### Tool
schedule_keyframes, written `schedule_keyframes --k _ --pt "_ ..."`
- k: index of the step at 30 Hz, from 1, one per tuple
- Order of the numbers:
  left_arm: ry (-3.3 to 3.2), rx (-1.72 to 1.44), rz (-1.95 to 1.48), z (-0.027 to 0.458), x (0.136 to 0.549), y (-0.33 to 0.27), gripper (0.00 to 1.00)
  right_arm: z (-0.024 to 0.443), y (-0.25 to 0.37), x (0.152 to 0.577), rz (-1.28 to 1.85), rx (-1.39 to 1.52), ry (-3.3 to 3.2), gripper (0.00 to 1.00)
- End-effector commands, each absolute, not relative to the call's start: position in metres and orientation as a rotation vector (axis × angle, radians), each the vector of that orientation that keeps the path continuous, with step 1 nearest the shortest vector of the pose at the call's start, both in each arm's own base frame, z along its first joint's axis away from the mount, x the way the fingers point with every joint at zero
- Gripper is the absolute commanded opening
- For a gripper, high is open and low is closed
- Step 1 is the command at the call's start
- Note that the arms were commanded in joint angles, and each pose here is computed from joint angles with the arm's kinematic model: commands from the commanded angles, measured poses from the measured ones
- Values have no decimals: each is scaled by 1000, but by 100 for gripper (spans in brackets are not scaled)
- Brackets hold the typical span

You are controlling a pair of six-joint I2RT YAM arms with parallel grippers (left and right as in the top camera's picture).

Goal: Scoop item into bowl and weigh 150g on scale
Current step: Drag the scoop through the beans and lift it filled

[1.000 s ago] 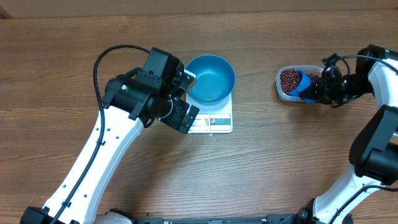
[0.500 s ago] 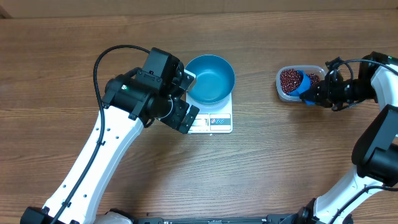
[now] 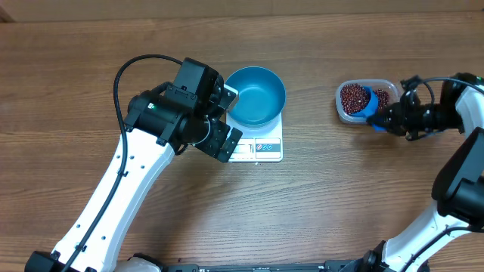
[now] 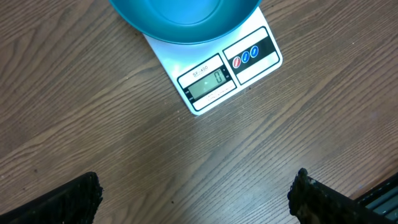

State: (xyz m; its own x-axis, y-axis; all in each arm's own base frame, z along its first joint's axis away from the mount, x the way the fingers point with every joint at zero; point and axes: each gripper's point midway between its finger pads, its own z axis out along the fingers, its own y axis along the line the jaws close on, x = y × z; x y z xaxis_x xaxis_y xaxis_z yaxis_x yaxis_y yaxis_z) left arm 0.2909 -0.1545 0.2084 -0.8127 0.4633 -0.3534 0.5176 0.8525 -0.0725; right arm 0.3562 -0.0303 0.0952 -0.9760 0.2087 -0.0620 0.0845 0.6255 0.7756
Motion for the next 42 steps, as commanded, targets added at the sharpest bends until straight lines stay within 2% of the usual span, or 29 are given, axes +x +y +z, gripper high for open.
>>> schedule_keyframes --k 1,19,42 --pt "2701 741 -229 208 292 -156 99 103 -26 357 1372 212 2586 4" --pt "2701 741 -229 208 292 -156 100 112 -21 368 1462 213 2440 4" --pt "2701 741 -229 208 292 -156 100 109 -32 368 1431 242 2442 4"
